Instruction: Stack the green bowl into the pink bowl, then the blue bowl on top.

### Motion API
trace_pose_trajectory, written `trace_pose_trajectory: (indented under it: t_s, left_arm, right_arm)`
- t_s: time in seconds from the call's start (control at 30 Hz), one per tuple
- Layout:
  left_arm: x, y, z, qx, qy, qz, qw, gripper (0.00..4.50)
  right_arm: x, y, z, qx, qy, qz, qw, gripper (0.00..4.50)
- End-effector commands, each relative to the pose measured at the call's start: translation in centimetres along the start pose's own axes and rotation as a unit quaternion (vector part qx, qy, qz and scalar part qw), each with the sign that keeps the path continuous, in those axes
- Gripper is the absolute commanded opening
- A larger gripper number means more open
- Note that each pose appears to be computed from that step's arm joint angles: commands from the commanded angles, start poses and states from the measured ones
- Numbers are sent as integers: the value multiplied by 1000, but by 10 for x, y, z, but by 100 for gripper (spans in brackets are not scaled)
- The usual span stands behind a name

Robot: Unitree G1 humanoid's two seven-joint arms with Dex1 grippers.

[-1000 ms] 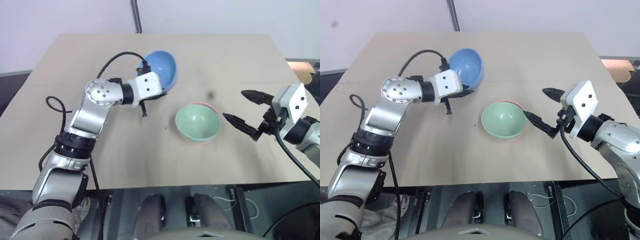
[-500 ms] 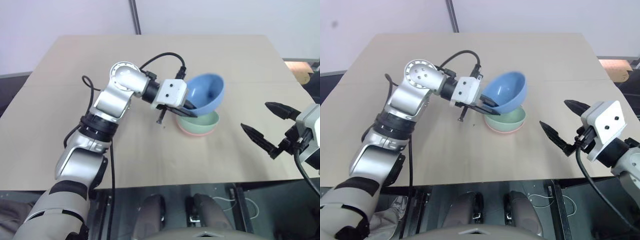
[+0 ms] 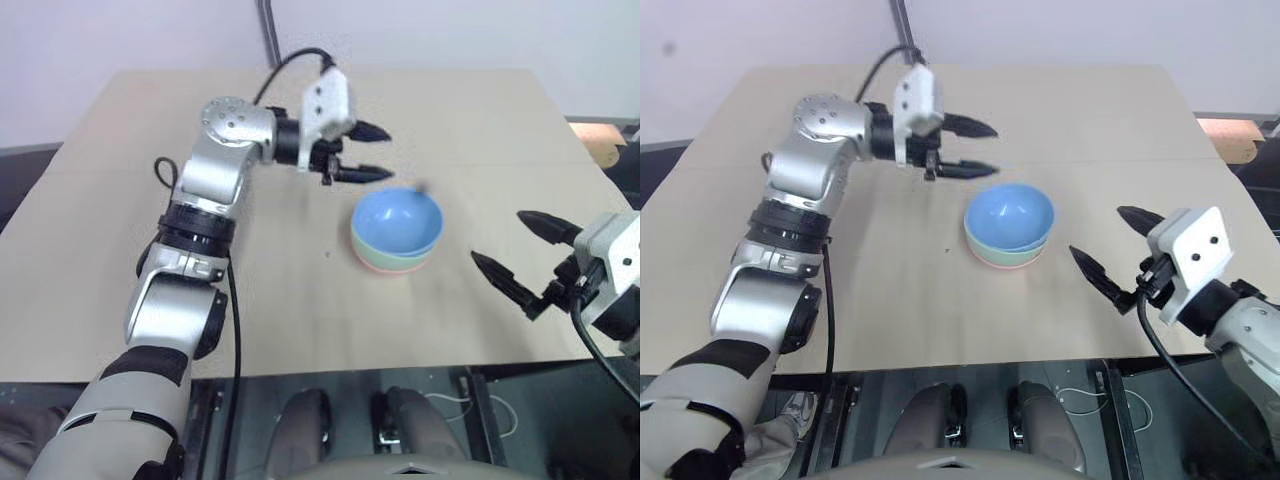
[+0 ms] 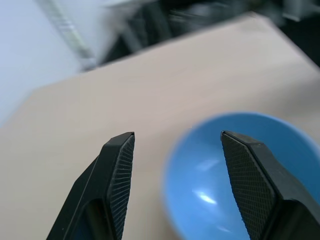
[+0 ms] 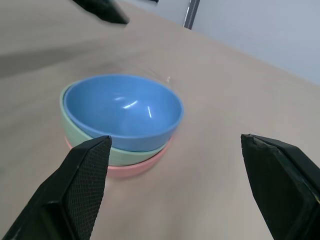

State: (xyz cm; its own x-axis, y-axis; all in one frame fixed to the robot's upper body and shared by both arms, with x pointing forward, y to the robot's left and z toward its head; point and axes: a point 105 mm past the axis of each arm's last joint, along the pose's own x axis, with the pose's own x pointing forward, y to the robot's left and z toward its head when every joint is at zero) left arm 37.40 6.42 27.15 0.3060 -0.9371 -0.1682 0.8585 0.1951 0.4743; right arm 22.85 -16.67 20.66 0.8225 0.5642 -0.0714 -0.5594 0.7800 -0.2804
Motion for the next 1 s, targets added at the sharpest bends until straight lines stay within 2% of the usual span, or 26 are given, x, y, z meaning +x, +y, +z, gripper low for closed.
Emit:
trace_pose_trajectory:
  t_s: [0.03,0.1,0.2,0.27,0.33,0.47,0.6,0.77,1.0]
  left_arm:
    - [-23,12,-7,-47,-19,97,994,360]
    - [-39,10,-16,-70,-12,140,988,446]
    - [-56,0,-25,-89,0,189,978,446]
    - [-71,-9,-35,-117,3,234,965,446]
    - [-82,-21,-38,-131,-20,269,954,446]
    - [-104,-43,-42,-108,-51,311,943,446]
    - [-125,-66,-53,-102,-20,287,952,446]
    - [-156,-87,-65,-138,16,252,958,446]
    - [-180,-100,-78,-176,40,223,958,446]
  right_arm:
    - [9,-3,2,9,-24,28,999,450]
    - [13,-9,-2,23,-30,35,999,450]
    - [13,-17,-15,18,-13,41,999,450]
    - [15,-29,-28,3,3,15,1000,450]
    - [14,-34,-39,-7,15,12,1000,450]
    - [9,-43,-46,-1,18,2,1000,450]
    - [-10,-49,-53,10,39,7,999,450]
    - [-42,-55,-48,20,52,20,998,450]
    - [-59,-53,-44,30,56,41,997,450]
